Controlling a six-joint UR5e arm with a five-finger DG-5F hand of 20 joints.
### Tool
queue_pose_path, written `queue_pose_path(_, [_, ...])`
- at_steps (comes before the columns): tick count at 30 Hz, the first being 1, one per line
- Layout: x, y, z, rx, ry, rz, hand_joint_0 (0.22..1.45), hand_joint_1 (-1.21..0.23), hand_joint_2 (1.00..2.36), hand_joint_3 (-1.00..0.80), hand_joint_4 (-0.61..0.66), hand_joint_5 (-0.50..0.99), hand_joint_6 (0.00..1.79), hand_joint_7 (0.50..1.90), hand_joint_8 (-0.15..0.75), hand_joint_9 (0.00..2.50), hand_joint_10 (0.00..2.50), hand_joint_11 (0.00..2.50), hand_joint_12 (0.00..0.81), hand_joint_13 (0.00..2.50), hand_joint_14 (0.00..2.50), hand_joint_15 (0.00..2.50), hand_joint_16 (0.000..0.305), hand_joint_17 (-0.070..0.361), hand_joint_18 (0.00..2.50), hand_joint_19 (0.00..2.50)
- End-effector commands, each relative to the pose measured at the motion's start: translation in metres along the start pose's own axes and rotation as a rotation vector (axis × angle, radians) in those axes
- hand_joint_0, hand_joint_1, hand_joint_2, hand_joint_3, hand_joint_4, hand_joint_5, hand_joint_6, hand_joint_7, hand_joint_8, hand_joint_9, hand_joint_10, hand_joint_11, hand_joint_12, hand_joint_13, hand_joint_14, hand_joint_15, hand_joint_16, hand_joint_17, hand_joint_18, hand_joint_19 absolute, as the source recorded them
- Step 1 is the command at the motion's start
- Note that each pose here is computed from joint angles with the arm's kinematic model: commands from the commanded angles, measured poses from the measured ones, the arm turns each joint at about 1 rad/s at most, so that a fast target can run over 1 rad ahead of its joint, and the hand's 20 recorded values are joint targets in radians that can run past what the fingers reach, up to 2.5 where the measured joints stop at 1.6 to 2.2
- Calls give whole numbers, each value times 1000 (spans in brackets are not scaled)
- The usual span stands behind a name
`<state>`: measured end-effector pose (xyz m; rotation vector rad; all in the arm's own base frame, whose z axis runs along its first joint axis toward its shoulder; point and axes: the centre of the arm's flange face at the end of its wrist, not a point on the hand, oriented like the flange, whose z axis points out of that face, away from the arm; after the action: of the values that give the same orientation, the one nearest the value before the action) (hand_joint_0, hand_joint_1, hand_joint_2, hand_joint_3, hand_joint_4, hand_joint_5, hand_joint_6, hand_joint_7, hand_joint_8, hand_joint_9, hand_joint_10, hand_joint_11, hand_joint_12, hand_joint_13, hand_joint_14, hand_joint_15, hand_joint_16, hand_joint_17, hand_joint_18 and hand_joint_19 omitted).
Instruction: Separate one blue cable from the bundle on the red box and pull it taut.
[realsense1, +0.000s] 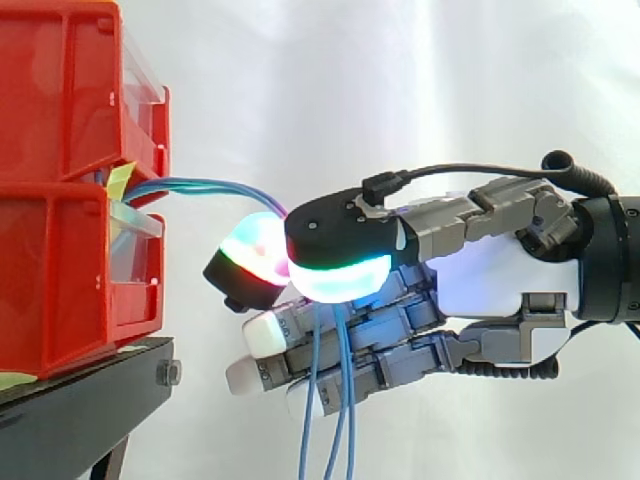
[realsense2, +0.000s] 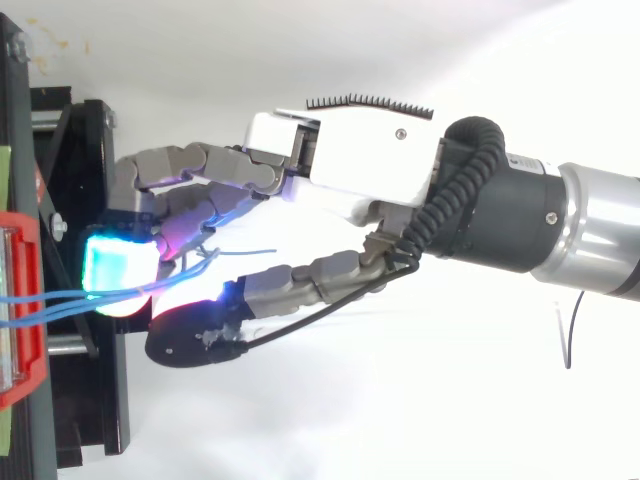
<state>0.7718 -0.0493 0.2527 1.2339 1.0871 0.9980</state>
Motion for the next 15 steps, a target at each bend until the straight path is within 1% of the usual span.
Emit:
queue_pose_path(1, [-1, 0, 0, 0, -3, 0, 697, -874, 1018, -232, 204, -107, 502, 1288, 278, 616, 10, 352, 347, 370, 6, 166, 48, 107, 456, 397])
queue_pose_path(2, [0, 0, 0, -1, 0, 0, 654, -855, 1011, -339, 214, -107, 502, 1282, 286, 632, 10, 356, 349, 378, 6, 175, 48, 107, 458, 406])
queue_pose_path(3, [-1, 0, 0, 0, -1, 0, 637, -840, 1007, -401, 217, -106, 502, 1286, 294, 658, 10, 364, 351, 392, 6, 180, 48, 107, 457, 414])
queue_pose_path(4, [0, 0, 0, -1, 0, 0, 626, -833, 1005, -418, 221, -105, 502, 1290, 294, 660, 10, 381, 351, 393, 6, 181, 48, 107, 465, 421])
queue_pose_path(6, [-1, 0, 0, 1, -1, 0, 583, -727, 1000, -489, 232, -93, 502, 1303, 311, 722, 10, 384, 359, 425, 6, 184, 48, 109, 483, 439])
queue_pose_path(7, [0, 0, 0, -1, 0, 0, 578, -711, 1000, -497, 237, -91, 502, 1309, 314, 730, 10, 383, 359, 432, 7, 186, 49, 110, 489, 438])
queue_pose_path(8, [-1, 0, 0, 0, -1, 0, 574, -696, 1000, -500, 231, -89, 502, 1314, 317, 742, 10, 389, 361, 443, 6, 192, 49, 110, 492, 437])
queue_pose_path(11, [0, 5, 0, -6, 0, -1, 561, -604, 1000, -500, 239, -81, 502, 1322, 329, 785, 10, 384, 365, 479, 6, 198, 49, 111, 514, 442])
queue_pose_path(12, [-2, 6, 0, -7, -3, 0, 561, -594, 1000, -500, 237, -80, 502, 1324, 331, 794, 10, 395, 366, 483, 6, 196, 49, 111, 520, 444])
queue_pose_path(14, [-1, 6, -1, -8, -2, -2, 562, -563, 1000, -500, 241, -76, 502, 1330, 331, 819, 12, 399, 369, 503, 7, 202, 49, 111, 535, 450])
queue_pose_path(15, [-1, 6, -1, -8, -2, -2, 582, -560, 1000, -500, 232, -76, 502, 1330, 334, 828, 10, 396, 364, 510, 7, 204, 49, 110, 536, 453])
